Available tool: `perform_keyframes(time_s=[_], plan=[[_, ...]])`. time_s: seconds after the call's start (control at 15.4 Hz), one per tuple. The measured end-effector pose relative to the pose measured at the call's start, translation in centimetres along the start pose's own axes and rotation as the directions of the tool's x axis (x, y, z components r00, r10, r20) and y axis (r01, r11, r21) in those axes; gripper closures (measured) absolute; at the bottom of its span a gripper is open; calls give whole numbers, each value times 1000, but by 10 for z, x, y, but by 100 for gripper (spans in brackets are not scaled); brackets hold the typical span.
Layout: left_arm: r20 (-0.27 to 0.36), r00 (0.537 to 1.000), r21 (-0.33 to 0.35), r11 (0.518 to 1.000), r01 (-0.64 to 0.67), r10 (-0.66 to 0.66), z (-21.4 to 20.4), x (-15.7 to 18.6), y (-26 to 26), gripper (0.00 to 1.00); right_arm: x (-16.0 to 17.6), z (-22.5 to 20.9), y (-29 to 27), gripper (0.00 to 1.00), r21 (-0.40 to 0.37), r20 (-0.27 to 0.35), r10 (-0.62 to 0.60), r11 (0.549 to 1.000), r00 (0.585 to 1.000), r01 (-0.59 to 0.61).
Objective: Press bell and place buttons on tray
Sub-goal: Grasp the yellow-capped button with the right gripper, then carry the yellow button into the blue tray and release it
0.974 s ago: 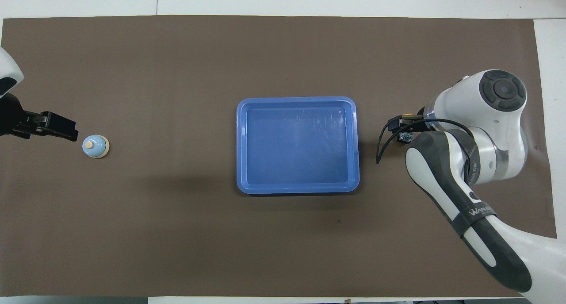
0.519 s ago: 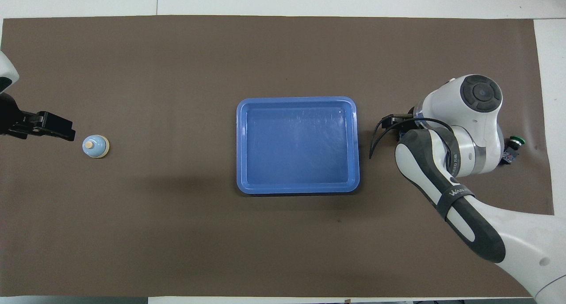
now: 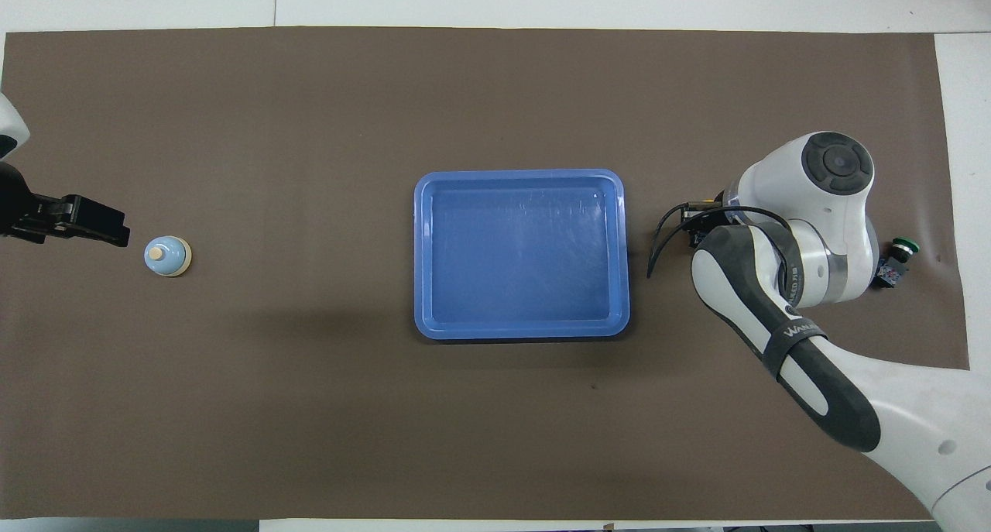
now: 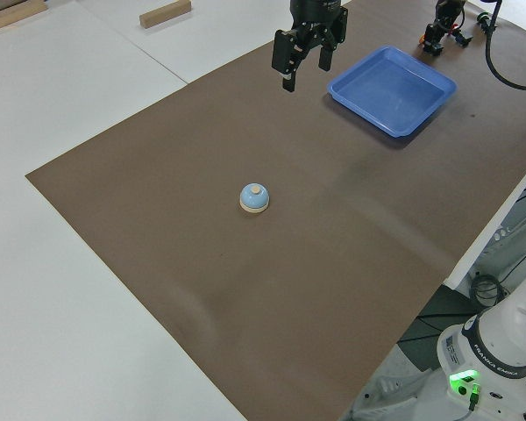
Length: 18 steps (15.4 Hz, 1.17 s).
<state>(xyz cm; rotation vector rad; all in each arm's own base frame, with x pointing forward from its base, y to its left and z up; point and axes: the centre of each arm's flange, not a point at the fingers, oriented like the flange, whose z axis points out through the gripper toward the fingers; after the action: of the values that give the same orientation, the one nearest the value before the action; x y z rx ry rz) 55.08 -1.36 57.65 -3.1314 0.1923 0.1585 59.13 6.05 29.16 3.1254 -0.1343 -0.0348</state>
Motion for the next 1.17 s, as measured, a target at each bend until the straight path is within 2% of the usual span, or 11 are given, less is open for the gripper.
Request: perform_keyframes(time_s=[0.26, 0.45, 0.65, 0.78, 0.97, 1.17], plan=[[0, 1000, 0, 1000, 0, 0, 0, 0, 0, 0, 1, -4, -1, 61, -3, 16, -2, 1000, 1000, 2], [0, 1000, 0, 1000, 1, -1, 0, 0, 0, 0, 14, -43, -19, 61, -11, 50, -26, 1000, 998, 26], [0, 1000, 0, 1000, 1, -1, 0, 0, 0, 0, 19, -103, -76, 61, -2, 50, -105, 994, 993, 105], [0, 1000, 0, 1000, 1, -1, 0, 0, 0, 0, 5, -118, -132, 61, 18, 39, -146, 989, 989, 145], [0, 1000, 0, 1000, 1, -1, 0, 0, 0, 0, -22, -105, -195, 61, 10, 49, -174, 985, 983, 174], [0, 1000, 0, 1000, 1, -1, 0, 0, 0, 0, -27, -72, -212, 61, 10, 46, -190, 982, 981, 189]])
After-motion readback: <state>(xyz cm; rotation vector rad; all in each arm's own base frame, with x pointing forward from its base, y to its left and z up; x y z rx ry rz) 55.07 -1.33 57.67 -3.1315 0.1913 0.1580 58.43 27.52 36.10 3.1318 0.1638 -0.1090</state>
